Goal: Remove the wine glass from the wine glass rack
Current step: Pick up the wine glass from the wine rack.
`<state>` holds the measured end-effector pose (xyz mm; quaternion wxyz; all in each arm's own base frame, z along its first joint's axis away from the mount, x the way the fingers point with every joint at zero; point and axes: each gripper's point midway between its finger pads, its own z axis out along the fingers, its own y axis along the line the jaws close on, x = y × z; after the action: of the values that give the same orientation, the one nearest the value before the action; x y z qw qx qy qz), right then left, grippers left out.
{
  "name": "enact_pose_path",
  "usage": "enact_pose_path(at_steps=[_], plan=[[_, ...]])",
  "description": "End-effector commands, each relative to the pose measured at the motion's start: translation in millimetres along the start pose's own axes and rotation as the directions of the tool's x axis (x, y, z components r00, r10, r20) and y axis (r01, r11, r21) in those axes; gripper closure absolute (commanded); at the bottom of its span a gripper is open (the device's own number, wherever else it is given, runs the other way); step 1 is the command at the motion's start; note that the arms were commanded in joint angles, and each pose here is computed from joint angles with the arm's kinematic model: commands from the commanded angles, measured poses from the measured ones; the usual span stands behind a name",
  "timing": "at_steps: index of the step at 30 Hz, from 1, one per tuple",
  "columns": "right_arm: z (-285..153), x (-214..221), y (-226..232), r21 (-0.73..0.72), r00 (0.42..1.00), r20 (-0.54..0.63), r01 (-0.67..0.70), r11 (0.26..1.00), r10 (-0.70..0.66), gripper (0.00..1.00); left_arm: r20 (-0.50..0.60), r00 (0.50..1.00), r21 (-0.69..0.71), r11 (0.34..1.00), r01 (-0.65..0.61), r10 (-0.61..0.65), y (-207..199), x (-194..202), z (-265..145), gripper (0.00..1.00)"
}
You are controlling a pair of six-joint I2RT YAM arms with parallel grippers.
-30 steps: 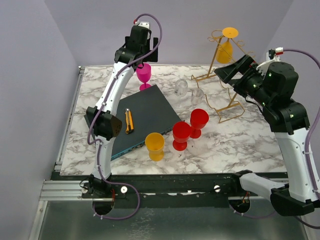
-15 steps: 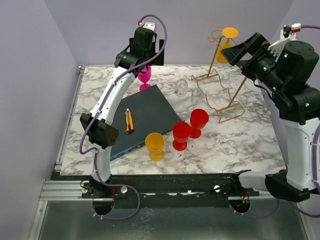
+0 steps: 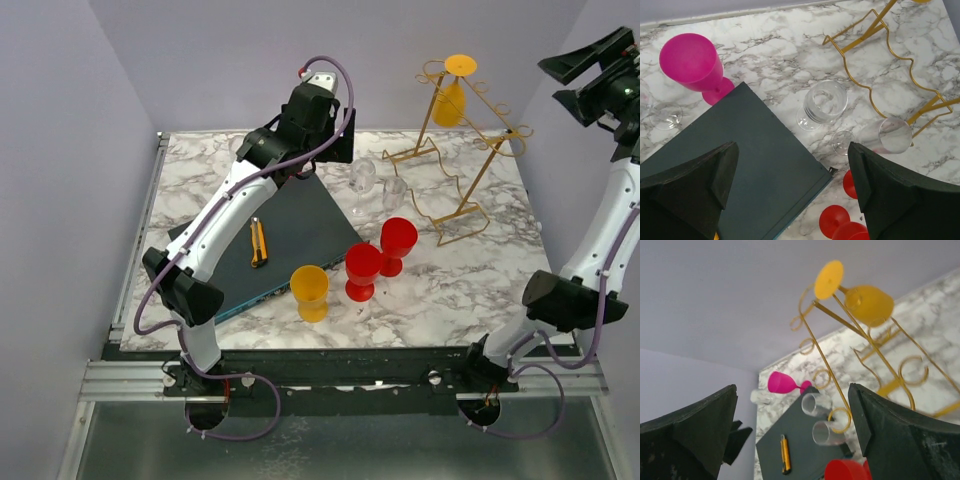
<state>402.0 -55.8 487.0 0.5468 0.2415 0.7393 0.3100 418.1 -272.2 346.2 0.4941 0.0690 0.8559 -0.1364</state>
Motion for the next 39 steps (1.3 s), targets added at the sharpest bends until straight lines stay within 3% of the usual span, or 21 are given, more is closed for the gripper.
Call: enact_pose_path(at_steps=[1, 12, 18, 28, 39], plan=[[19, -35, 10, -0.216, 1.000, 0.008, -0.008, 0.976, 0.009, 0.00, -0.036, 0.999, 0.064, 0.997, 0.038, -0.036, -9, 16, -14, 0.01], [98, -70, -23, -0.259, 0.992, 0.101, 0.103, 0.960, -0.080, 0.00, -0.039, 0.998, 0.186, 0.981, 0.052, -0.046, -25, 24, -27, 0.01], [154, -55, -37, -0.251, 0.988, 0.104, 0.134, 0.959, -0.111, 0.00, -0.023, 0.998, 0.220, 0.974, 0.061, -0.057, -33, 16, -29, 0.01], [193, -57, -65, -0.274, 0.980, 0.143, 0.174, 0.946, -0.139, 0.00, -0.003, 0.997, 0.277, 0.958, 0.074, -0.076, -52, -5, -19, 0.01], [237, -8, -80, -0.299, 0.989, 0.051, 0.150, 0.942, -0.142, 0.01, 0.008, 0.995, 0.312, 0.945, 0.094, -0.101, -69, -16, 6, 0.01]])
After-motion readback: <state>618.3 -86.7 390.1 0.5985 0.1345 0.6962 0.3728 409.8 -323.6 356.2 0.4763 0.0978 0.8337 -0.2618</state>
